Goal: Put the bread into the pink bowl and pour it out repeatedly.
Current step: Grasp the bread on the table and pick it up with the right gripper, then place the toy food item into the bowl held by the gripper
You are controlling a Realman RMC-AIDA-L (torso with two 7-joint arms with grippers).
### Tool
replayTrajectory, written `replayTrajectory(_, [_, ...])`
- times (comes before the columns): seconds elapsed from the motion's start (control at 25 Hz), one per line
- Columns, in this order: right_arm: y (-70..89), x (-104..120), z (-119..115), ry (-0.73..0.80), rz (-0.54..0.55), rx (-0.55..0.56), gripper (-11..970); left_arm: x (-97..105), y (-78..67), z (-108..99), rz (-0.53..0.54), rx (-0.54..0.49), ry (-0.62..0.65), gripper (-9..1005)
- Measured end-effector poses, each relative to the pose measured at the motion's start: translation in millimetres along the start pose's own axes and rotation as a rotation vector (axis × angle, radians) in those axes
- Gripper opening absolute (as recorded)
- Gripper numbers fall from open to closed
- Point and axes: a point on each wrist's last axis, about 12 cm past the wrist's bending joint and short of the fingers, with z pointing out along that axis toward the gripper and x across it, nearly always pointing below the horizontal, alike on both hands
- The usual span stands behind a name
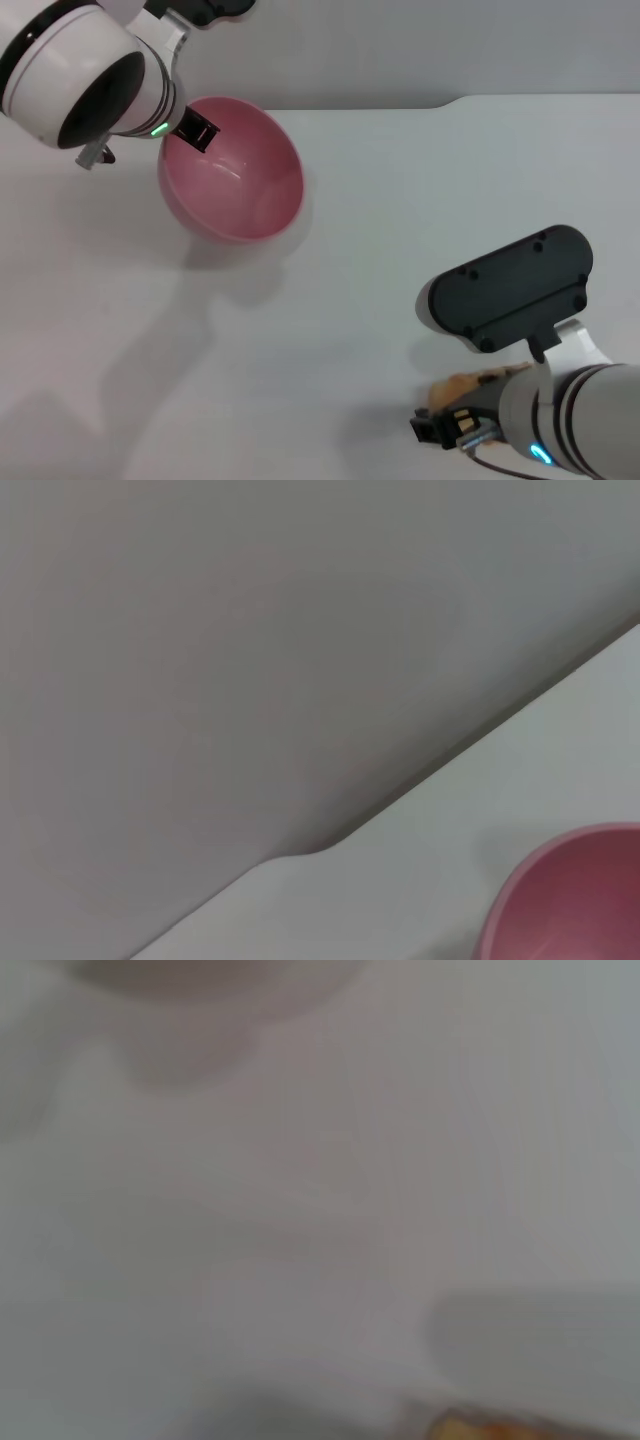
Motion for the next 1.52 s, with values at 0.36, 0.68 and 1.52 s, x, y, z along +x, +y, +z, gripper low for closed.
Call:
replayTrajectory(0.36, [-1.9, 7, 15, 0.041, 0.035, 0.007, 732, 3, -1.1, 1, 0.001, 0.003, 0.007, 47])
replayTrajectory(0.68, [1.1, 4, 9, 0.028, -0.021, 0.015, 684, 5, 0.2, 2, -0.006, 0.003, 0.004, 47])
replayTrajectory(1.52, [-14.8, -47, -54, -0.324, -0.061, 0.122, 413, 10, -9.5, 3, -0.013, 0.077, -0.016, 47])
